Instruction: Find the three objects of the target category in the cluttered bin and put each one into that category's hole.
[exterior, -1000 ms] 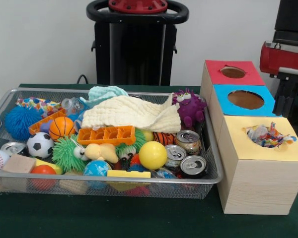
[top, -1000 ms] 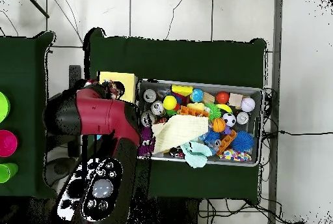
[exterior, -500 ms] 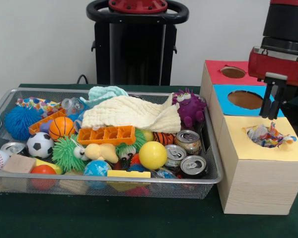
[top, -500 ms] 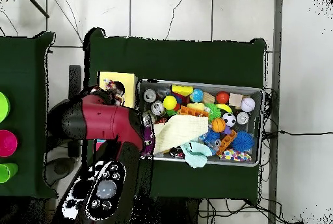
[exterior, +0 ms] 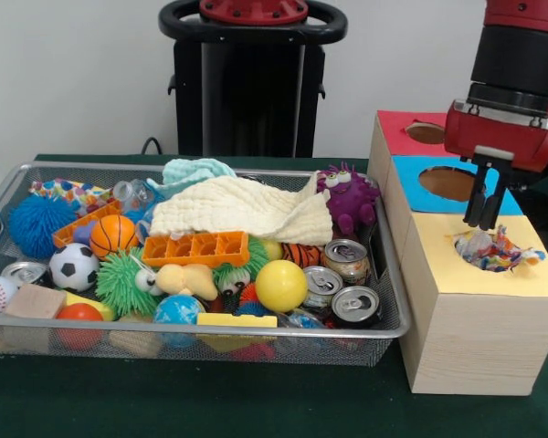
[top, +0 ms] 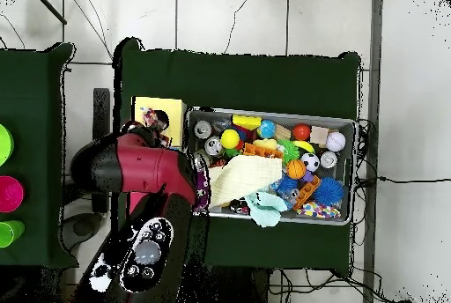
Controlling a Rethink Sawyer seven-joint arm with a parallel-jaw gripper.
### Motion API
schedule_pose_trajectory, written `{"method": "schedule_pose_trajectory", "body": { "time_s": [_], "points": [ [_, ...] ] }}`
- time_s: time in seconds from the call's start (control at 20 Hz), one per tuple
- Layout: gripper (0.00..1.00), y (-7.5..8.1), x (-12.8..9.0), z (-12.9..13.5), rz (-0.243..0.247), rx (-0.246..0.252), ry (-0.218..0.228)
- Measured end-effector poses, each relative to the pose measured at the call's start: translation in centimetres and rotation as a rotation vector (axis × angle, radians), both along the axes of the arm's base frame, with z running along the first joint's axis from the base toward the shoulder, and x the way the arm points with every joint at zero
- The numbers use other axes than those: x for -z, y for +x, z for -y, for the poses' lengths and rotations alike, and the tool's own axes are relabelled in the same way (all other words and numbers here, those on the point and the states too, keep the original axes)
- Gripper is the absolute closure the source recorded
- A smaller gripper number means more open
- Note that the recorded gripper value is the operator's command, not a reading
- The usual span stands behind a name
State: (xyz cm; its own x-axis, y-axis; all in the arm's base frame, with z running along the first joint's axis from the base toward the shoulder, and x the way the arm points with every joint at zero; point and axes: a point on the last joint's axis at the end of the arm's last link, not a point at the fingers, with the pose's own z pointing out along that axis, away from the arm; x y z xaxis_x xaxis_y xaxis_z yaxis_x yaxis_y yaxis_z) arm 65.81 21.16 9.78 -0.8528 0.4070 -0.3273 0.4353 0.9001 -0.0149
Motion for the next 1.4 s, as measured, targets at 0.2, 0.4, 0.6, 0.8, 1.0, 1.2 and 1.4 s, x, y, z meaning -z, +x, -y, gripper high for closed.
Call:
{"method": "schedule_pose_trajectory", "body": {
  "time_s": [0.2,0.4,0.6,0.8,1.0,1.2,1.4],
  "points": [
    [1.00,-1.0,0.5,-0.1,-0.019,0.009,0.003],
    [1.00,-1.3,0.6,-1.1,-0.021,0.004,0.009],
    [1.00,-1.5,0.7,-2.3,-0.022,0.002,0.020],
    [1.00,-1.5,0.8,-2.9,-0.022,0.010,0.031],
    [1.00,-1.8,1.2,-3.5,-0.028,0.013,0.037],
    [1.00,-1.7,1.5,-3.7,-0.025,0.021,0.042],
    [1.00,-1.5,1.6,-3.8,-0.012,0.023,0.044]
  ]
}}
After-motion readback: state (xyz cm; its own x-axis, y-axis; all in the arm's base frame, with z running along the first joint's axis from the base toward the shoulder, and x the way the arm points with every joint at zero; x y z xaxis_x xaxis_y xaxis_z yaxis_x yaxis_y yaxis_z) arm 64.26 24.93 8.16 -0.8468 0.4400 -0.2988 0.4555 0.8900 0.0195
